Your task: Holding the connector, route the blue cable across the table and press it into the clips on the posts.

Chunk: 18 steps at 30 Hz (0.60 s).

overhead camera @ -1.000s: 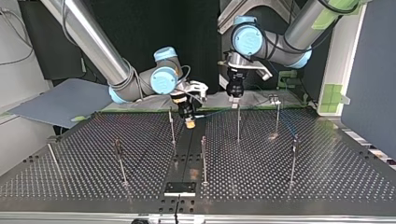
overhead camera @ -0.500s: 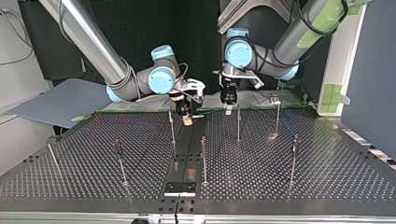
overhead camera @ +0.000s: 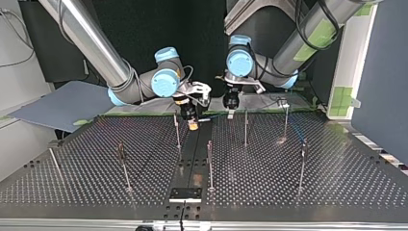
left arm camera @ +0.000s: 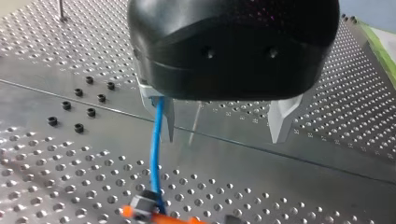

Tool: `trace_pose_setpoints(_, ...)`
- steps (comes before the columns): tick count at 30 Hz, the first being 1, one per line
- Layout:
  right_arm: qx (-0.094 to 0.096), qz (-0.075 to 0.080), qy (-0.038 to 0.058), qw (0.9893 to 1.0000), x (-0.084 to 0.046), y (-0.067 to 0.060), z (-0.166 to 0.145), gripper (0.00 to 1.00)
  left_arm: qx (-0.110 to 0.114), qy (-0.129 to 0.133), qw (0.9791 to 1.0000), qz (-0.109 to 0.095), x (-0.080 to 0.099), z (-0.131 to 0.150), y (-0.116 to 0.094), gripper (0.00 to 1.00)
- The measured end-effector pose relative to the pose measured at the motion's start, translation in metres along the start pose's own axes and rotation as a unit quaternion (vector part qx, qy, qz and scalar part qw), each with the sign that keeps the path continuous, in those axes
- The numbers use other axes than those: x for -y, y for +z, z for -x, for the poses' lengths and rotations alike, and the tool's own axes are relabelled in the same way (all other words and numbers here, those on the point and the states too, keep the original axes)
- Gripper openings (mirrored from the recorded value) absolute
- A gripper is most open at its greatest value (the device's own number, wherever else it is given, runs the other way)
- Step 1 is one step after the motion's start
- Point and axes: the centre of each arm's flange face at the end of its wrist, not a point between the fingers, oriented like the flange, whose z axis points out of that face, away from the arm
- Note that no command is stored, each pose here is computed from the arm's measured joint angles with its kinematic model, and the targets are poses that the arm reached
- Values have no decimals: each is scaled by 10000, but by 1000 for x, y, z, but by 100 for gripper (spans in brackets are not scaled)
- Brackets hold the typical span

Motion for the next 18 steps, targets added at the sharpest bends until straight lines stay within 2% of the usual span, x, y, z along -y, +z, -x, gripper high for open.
trace_pose_setpoints(9, -7, -12, 4, 10000, 0, 0, 0, 0, -36, 15, 10000, 42, 4, -3, 17, 100)
trace_pose_setpoints(10, -7, -12, 4, 10000, 0, 0, 0, 0, -44, 21, 10000, 62, 3, -3, 17, 95)
trace_pose_setpoints(11, -7, -12, 4, 10000, 0, 0, 0, 0, -51, 27, 10000, 76, 3, -3, 17, 78)
trace_pose_setpoints(12, -7, -12, 5, 10000, 0, 0, 0, 0, -57, 32, 9999, 89, 3, -3, 17, 78)
trace_pose_setpoints(13, -7, -11, 6, 10000, 0, 0, 0, 0, -62, 39, 9999, 101, 3, -3, 17, 65)
trace_pose_setpoints(14, -7, -11, 6, 10000, 0, 0, 0, 0, -65, 43, 9999, 105, 3, -3, 17, 47)
trace_pose_setpoints(15, -7, -12, 6, 10000, 0, 0, 0, 0, -67, 46, 9999, 108, 4, -3, 16, 47)
trace_pose_setpoints(17, -8, -13, 6, 10000, 1, 0, 0, 0, -65, 45, 9999, 114, 4, -4, 16, 24)
trace_pose_setpoints(18, -8, -14, 6, 10000, 1, 0, 0, 0, -64, 43, 9999, 115, 4, -4, 16, 24)
